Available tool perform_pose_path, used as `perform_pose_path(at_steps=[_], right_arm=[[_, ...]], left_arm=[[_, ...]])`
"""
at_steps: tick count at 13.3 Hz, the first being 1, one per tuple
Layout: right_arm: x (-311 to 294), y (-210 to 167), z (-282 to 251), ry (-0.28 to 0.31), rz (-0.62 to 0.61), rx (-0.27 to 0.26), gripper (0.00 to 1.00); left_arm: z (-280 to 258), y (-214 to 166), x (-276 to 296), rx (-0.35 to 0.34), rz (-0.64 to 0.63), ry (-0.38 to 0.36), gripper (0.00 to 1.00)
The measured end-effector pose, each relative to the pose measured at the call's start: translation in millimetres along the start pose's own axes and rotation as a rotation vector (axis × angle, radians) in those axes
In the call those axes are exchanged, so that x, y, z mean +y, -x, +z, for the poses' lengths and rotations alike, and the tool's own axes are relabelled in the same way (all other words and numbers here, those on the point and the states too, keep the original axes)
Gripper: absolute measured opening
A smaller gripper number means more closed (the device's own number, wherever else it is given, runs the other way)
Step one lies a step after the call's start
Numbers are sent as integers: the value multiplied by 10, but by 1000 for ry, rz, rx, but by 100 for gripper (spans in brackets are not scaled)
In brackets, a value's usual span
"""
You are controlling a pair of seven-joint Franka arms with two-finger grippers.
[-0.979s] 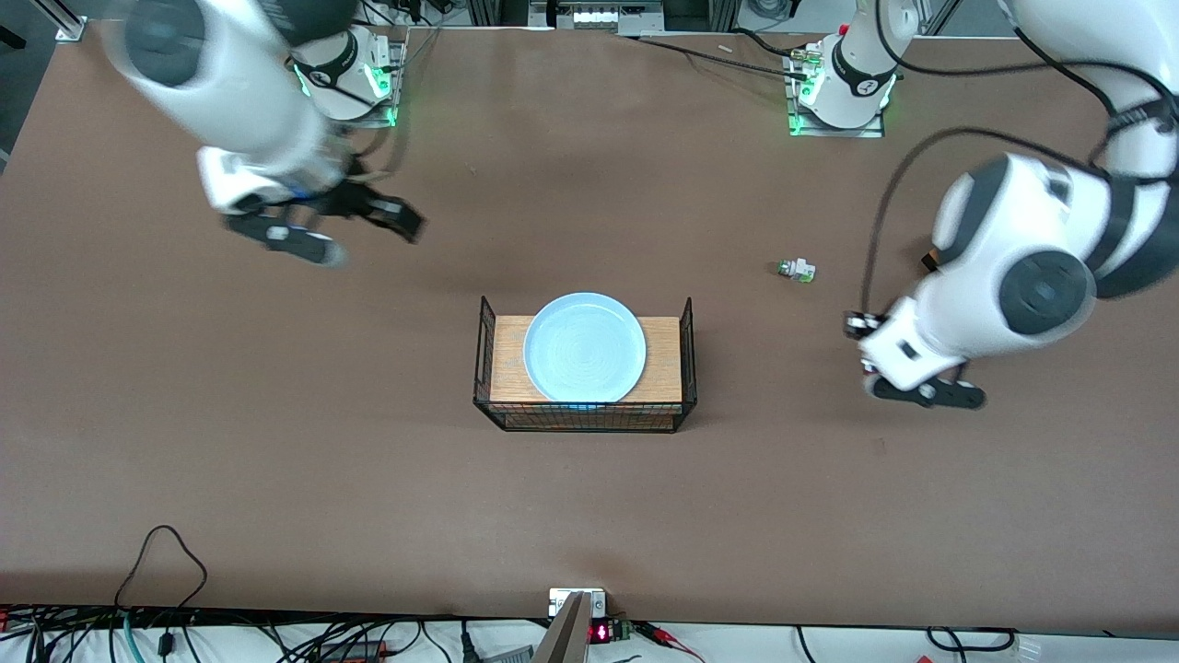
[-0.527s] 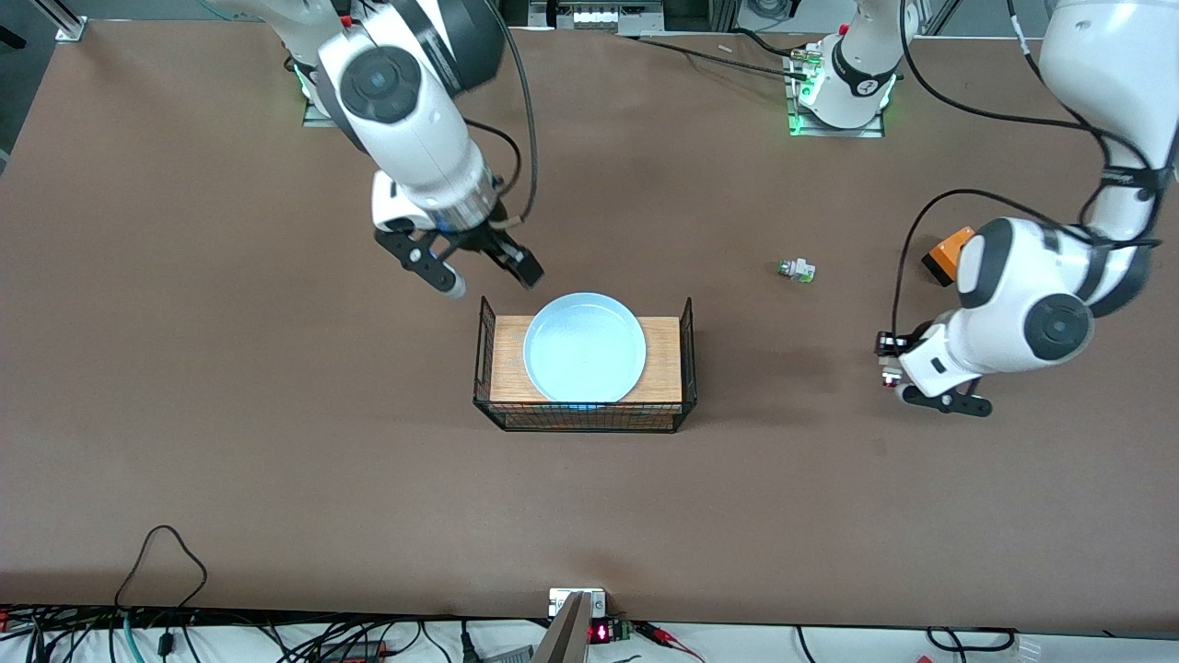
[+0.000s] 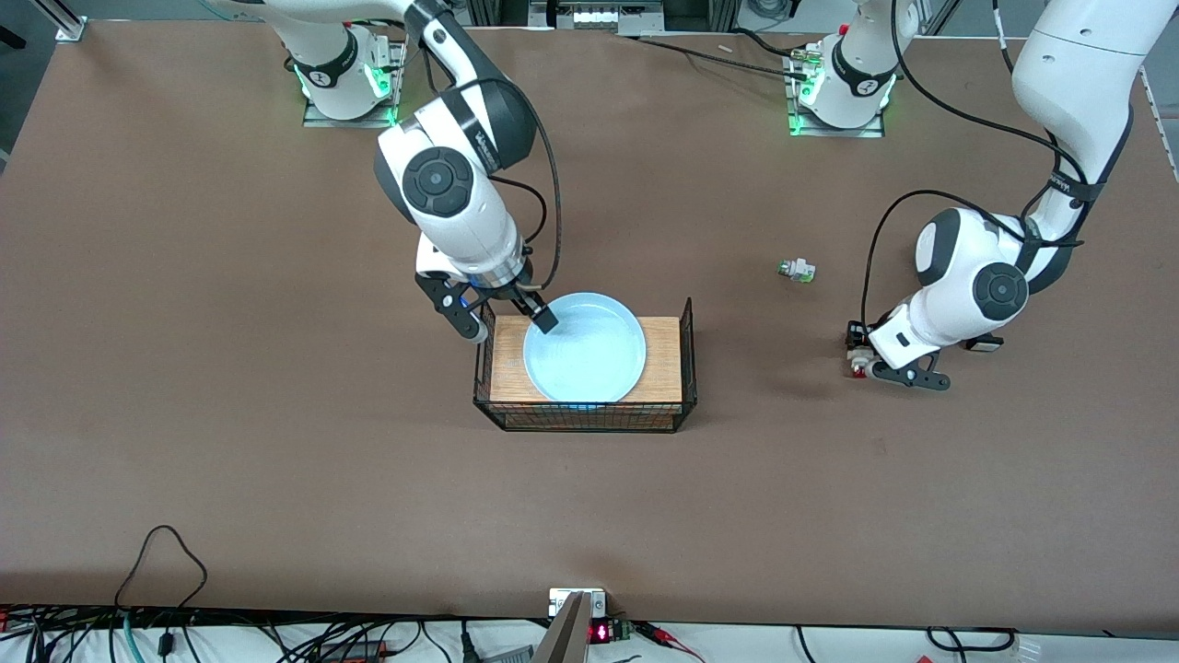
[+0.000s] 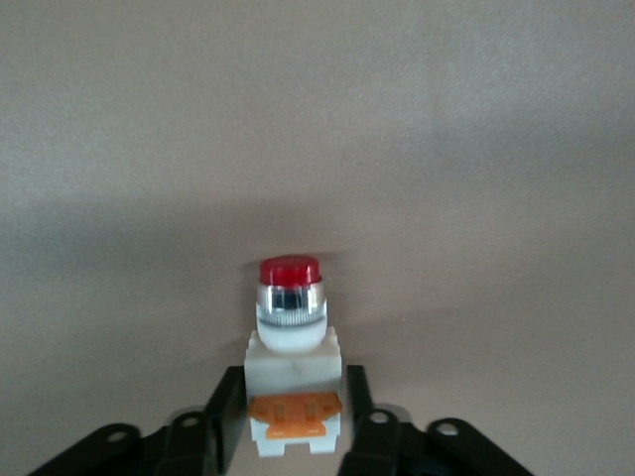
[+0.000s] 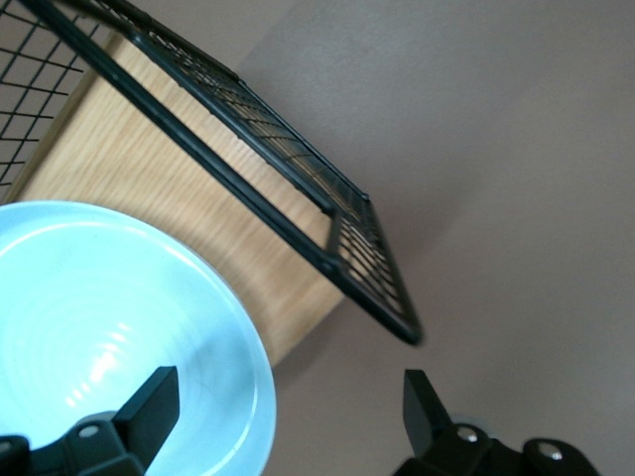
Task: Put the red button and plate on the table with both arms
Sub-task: 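Carry the button away with the left gripper while the right gripper reaches the plate, then set the button down with the left gripper while the right gripper grips the plate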
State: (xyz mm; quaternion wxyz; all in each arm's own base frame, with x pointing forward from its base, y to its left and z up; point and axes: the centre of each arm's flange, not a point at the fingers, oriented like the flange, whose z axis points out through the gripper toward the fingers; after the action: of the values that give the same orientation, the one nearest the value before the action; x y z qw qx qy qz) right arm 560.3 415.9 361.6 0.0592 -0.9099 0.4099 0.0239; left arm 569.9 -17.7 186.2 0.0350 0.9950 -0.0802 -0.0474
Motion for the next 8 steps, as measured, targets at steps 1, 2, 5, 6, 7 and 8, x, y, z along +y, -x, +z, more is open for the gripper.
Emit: perform_pose_path(at_steps=[1,2,5,6,7,8], right_arm=[[-9,3,58,0,8,0,99],[-12,15,104,3,13,0,94],[-30,43,177,-1,19,1,86],[-34,40,197,-3,19,1,85],[-39,38,208,-6,20,2,74],[-43,35,213,-9,20,2,60]], left_arm=[[2,3,-23,0,-4,0,61],[-15,-3,-44,4,-8,-1,71],[-324,-111,-52,15,-5,-19,100],[-552,-172,-25,-8,-1,-30,100],[-821,-245,18,-35,3,-40,100],[-1089,-306,67,-59,5,-49,100]])
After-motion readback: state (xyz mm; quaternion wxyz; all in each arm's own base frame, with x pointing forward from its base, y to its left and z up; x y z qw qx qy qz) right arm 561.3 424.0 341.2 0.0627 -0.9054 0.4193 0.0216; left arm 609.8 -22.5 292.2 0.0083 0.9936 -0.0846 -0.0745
